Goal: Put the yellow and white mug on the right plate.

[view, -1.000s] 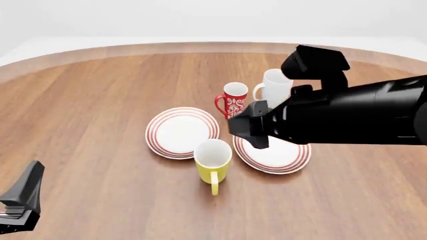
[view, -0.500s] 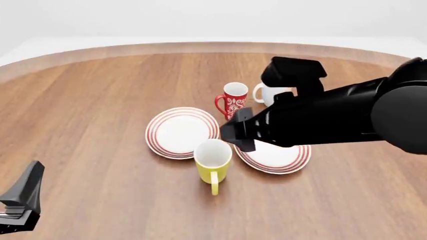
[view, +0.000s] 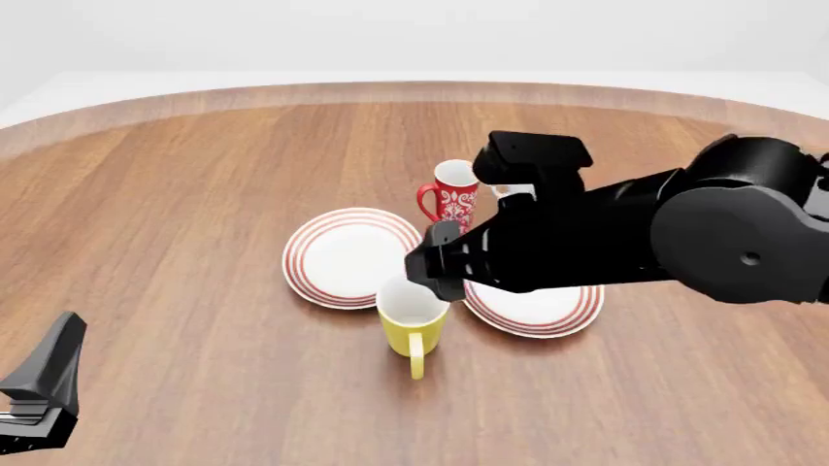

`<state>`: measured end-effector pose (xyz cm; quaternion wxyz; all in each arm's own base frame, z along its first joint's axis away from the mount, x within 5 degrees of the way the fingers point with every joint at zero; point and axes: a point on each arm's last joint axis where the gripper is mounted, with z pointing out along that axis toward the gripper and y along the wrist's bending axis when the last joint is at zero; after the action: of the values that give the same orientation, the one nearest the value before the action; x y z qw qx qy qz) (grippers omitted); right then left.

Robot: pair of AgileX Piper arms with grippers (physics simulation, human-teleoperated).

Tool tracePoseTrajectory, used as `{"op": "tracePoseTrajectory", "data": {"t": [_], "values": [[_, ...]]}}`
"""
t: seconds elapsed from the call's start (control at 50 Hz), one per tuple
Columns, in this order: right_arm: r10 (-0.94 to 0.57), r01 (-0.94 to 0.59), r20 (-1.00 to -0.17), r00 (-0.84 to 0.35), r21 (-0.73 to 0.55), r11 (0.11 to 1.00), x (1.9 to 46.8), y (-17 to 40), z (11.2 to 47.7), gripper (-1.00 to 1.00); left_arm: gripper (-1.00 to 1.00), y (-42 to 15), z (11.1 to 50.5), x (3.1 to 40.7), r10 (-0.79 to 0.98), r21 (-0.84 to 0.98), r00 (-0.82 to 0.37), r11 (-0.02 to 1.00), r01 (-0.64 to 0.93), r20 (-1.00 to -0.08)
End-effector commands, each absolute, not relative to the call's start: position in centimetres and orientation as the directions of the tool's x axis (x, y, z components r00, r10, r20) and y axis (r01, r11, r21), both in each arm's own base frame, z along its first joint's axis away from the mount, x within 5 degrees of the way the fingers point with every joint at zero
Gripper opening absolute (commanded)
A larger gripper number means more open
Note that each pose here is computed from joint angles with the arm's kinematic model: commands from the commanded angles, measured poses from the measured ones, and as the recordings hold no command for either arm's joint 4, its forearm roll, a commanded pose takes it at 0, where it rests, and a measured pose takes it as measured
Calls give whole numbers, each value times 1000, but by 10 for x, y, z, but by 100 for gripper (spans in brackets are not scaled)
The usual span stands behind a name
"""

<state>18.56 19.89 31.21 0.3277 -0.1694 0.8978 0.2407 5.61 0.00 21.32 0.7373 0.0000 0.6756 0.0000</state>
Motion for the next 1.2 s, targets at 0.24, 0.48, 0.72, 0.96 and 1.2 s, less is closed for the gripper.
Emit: {"op": "tracePoseTrajectory", "data": {"t": [0.24, 0.48, 0.72, 0.96, 1.2], "values": [[-145, -444, -643, -752, 332, 832, 190, 209, 281, 100, 100, 0, 213, 56, 0, 0, 87, 1000, 0, -996], [-148, -435, -634, -759, 325, 840, 193, 208, 270, 100, 100, 0, 213, 56, 0, 0, 87, 1000, 0, -996], [-156, -435, -622, -767, 326, 840, 196, 216, 257, 100, 100, 0, 213, 56, 0, 0, 87, 1000, 0, -996], [-157, -430, -612, -775, 328, 841, 198, 221, 247, 100, 100, 0, 213, 56, 0, 0, 87, 1000, 0, -996], [-161, -426, -603, -781, 327, 844, 202, 226, 238, 100, 100, 0, 213, 56, 0, 0, 87, 1000, 0, -996]]}}
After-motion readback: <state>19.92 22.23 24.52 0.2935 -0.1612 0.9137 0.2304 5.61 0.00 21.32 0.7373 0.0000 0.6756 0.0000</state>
